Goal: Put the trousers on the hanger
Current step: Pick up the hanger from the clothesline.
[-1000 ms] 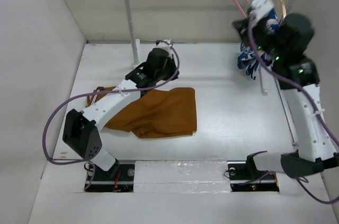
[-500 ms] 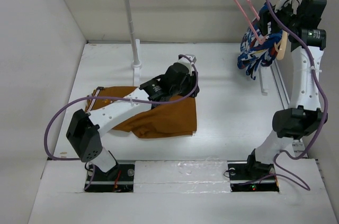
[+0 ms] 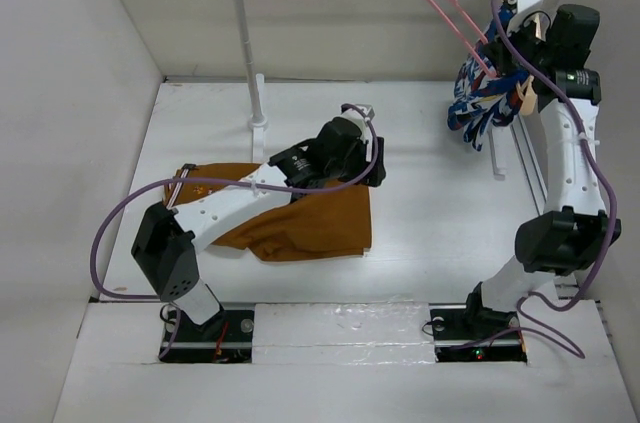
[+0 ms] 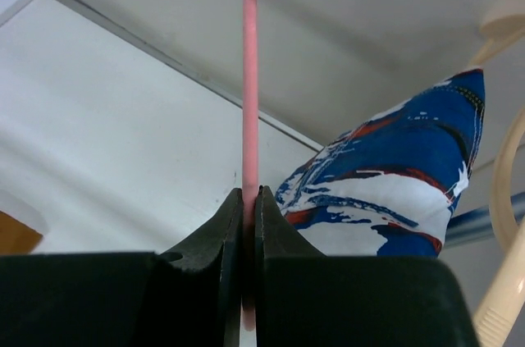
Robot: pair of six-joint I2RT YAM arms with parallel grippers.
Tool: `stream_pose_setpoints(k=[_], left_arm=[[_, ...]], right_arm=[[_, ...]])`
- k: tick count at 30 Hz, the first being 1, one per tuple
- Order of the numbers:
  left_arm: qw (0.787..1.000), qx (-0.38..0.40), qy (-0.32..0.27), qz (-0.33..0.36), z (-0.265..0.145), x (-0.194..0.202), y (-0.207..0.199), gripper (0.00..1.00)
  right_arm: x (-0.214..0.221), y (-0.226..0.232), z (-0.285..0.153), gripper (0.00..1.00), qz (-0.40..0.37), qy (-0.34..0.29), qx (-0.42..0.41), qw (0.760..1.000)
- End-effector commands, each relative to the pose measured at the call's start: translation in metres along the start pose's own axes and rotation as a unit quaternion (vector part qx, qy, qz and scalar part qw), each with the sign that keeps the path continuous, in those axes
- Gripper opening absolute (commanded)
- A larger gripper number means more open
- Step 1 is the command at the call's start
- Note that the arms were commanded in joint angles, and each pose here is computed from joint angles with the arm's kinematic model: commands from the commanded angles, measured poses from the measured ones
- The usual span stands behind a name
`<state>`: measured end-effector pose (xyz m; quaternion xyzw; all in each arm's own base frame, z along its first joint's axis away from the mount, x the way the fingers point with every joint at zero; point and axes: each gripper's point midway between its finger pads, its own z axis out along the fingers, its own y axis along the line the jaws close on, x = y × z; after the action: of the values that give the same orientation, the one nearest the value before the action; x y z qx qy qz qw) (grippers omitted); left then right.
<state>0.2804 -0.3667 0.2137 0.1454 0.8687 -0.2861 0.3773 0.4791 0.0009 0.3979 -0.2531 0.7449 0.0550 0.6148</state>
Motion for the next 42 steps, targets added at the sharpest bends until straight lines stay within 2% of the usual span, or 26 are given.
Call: stream_pose_setpoints(k=[1,6,10,15,20,22,25,29,31,33,37,42], left_arm=[[0.999,0.021,-0.028,-0.005,-0.011,-0.034,-0.021,0.69],[0.996,0.043,-0.074,-0.001,-0.036,-0.08,-0.043,0.71],[0.991,0.091,-0.102,-0.003,-0.061,-0.115,-0.07,0.73],[0.981,0.156,-0.115,-0.019,-0.083,-0.139,-0.099,0.72],[0.963,0.212,-0.16,-0.047,-0.102,-0.171,-0.122,0.68],[0.96,0.217,-0.168,-0.061,-0.095,-0.181,-0.124,0.68],[0.958,0.225,-0.162,-0.078,-0.077,-0.185,-0.131,0.67],[0.958,0.219,-0.157,-0.095,-0.051,-0.187,-0.132,0.67],[0.963,0.208,-0.141,-0.099,-0.034,-0.181,-0.129,0.66],[0.972,0.175,-0.12,-0.104,-0.012,-0.171,-0.118,0.61],[0.974,0.13,-0.131,-0.129,-0.004,-0.165,-0.098,0.54],[0.972,0.113,-0.147,-0.142,-0.01,-0.167,-0.089,0.47]], right_arm=[[-0.069,0.009,-0.025,0.0,-0.048,-0.088,0.031,0.994],[-0.101,0.018,-0.044,0.0,-0.064,-0.113,0.079,0.988],[-0.099,0.02,-0.054,0.0,-0.062,-0.109,0.097,0.987],[-0.048,0.038,-0.048,0.0,-0.043,-0.051,0.076,0.995],[-0.014,0.076,-0.057,0.0,-0.04,-0.04,0.053,0.997],[0.007,0.09,-0.055,0.0,-0.032,-0.03,0.044,0.998],[0.01,0.112,-0.058,0.0,-0.028,-0.037,0.028,0.999],[0.032,0.149,-0.053,0.0,-0.022,-0.013,0.001,1.0],[0.032,0.165,-0.053,0.0,-0.02,-0.015,-0.011,1.0],[0.036,0.168,-0.054,0.0,-0.015,-0.015,-0.009,1.0],[0.038,0.174,-0.054,0.0,-0.019,-0.006,-0.004,1.0],[0.041,0.173,-0.056,0.0,-0.023,0.004,0.011,1.0]])
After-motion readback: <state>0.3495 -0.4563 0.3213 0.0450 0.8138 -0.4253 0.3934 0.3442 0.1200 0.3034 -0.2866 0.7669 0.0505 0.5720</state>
